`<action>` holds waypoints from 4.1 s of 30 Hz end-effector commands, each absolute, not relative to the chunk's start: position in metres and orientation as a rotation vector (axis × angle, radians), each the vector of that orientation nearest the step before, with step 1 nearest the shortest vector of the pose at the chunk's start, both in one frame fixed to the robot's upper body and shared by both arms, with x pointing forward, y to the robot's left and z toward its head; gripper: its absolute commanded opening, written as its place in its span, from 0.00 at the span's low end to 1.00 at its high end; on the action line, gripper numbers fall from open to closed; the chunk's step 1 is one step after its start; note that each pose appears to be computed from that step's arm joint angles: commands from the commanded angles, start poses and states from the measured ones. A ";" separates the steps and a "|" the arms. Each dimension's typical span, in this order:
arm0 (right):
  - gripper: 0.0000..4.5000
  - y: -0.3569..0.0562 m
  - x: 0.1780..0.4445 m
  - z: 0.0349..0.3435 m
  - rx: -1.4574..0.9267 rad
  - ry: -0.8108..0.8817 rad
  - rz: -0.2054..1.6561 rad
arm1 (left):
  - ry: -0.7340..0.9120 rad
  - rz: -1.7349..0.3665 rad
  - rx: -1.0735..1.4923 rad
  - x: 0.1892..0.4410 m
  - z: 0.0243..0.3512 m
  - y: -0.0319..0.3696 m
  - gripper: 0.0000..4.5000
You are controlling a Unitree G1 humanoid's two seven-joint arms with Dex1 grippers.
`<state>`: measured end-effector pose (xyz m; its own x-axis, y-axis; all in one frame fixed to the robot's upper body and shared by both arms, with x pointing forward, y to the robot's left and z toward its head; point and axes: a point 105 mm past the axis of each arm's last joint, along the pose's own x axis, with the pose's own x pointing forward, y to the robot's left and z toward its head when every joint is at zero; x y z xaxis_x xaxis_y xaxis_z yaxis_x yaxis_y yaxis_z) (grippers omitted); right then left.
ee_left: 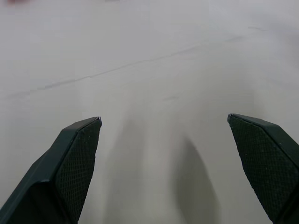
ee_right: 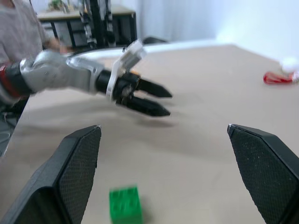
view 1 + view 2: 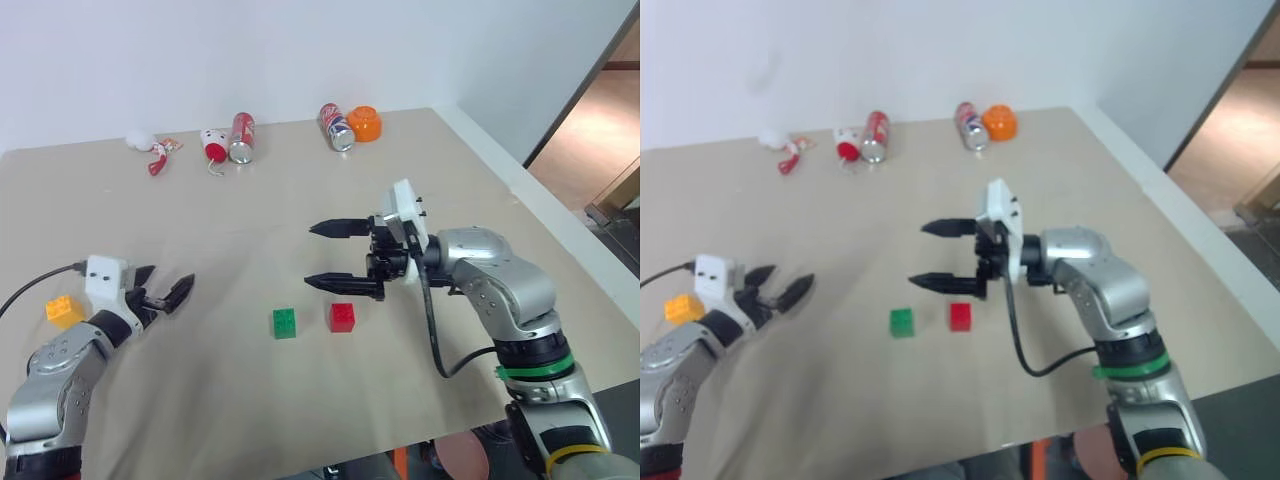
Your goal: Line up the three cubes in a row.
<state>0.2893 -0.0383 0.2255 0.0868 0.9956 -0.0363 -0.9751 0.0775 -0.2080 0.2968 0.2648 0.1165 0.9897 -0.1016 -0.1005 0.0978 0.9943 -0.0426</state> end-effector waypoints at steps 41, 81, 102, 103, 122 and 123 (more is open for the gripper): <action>1.00 -0.023 0.292 0.239 -0.229 -0.228 1.545 | 0.169 0.575 -0.231 0.243 0.086 0.326 1.00; 1.00 -0.062 0.273 0.225 -0.277 -0.077 1.575 | -0.063 -0.497 0.177 0.328 0.142 0.216 0.29; 1.00 -0.087 0.240 0.223 -0.232 0.014 1.452 | 0.053 -1.418 0.351 0.280 0.137 0.163 0.29; 1.00 -0.087 0.240 0.223 -0.229 0.013 1.450 | 0.057 -1.424 0.354 0.281 0.138 0.164 0.29; 1.00 -0.087 0.238 0.219 -0.227 0.022 1.426 | 0.192 -1.419 0.362 0.267 0.106 0.187 0.29; 1.00 -0.087 0.238 0.219 -0.227 0.023 1.425 | 0.194 -1.421 0.361 0.267 0.106 0.187 0.29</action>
